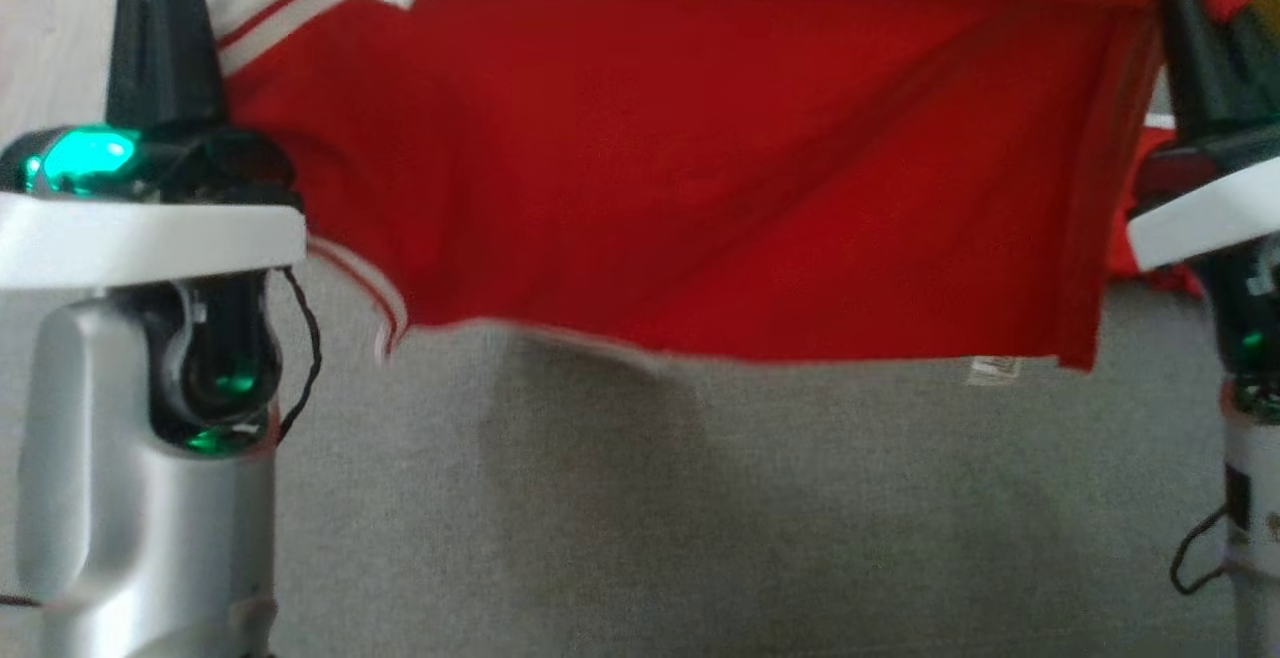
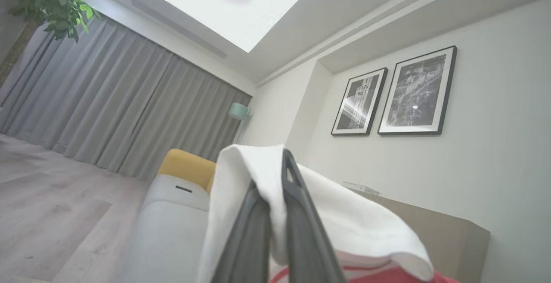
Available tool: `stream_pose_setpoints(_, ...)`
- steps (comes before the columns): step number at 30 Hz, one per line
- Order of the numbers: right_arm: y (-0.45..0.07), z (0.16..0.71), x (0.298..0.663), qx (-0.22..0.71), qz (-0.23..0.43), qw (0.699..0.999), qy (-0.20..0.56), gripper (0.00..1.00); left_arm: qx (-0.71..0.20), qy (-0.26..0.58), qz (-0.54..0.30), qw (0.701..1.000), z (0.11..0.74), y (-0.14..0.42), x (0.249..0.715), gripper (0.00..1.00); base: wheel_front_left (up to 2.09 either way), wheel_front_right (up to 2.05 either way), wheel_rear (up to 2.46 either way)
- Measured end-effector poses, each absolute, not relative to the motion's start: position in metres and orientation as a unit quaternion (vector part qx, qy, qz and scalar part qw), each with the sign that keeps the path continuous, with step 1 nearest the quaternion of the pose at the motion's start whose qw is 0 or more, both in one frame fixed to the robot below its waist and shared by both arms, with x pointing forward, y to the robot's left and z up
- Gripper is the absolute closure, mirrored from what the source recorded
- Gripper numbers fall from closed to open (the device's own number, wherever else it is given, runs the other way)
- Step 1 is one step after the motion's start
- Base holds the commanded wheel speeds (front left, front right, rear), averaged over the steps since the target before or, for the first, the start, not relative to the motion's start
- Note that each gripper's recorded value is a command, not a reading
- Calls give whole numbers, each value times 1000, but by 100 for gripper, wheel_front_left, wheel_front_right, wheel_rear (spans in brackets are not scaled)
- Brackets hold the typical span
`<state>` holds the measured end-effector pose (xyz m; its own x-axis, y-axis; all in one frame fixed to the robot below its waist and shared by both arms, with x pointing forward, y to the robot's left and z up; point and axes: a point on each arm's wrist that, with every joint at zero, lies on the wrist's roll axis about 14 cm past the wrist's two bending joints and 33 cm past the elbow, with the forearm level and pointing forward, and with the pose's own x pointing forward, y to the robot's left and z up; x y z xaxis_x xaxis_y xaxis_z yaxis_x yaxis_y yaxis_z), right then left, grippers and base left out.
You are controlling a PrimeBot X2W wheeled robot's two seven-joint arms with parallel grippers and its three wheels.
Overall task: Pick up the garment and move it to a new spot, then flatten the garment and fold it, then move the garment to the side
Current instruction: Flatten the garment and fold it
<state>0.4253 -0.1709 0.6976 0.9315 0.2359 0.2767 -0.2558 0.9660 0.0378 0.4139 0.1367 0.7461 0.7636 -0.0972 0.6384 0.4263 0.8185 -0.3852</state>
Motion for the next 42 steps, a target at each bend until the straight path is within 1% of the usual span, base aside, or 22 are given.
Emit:
stream_pose_setpoints(4,-172,689,436,46,123,985,-115,100,-249,-291,-156,911,747,133,428,100,0,0,0)
stream_pose_setpoints(8,-168,666,466,62,127,987,-76,100,-216,-259,-165,927,742,131,468,100,0,0,0)
stream_pose_setpoints(11,-166,662,504,55,129,988,-63,100,-191,-213,-171,943,725,128,515,100,0,0,0)
stream_pose_setpoints(13,-164,661,534,23,131,989,-57,100,-154,-190,-166,955,712,130,548,100,0,0,0)
stream_pose_setpoints(16,-157,657,580,12,137,989,-51,100,-141,-170,-151,964,702,138,597,100,0,0,0)
stream_pose_setpoints(19,-154,654,623,-1,134,989,-59,100,-136,-184,-131,965,706,149,636,100,0,0,0)
stream_pose_setpoints(21,-156,654,646,-3,125,990,-71,100,-136,-197,-124,963,710,153,654,100,0,0,0)
stream_pose_setpoints(25,-158,659,678,9,113,988,-107,100,-142,-221,-109,959,712,161,675,100,0,0,0)
stream_pose_setpoints(29,-152,651,691,34,113,985,-124,100,-143,-224,-95,959,704,169,680,100,0,0,0)
stream_pose_setpoints(32,-149,625,695,62,110,987,-101,100,-143,-204,-91,964,684,169,681,100,0,0,0)
stream_pose_setpoints(33,-147,598,693,66,111,989,-69,100,-146,-176,-91,969,659,166,677,100,0,0,0)
stream_pose_setpoints(36,-143,545,680,78,112,991,1,100,-144,-118,-96,978,607,157,664,100,0,0,0)
stream_pose_setpoints(39,-140,489,655,87,113,986,89,100,-138,-52,-97,984,552,155,638,100,0,0,0)
stream_pose_setpoints(42,-138,455,628,93,118,977,150,100,-138,-9,-97,986,515,157,608,100,0,0,0)
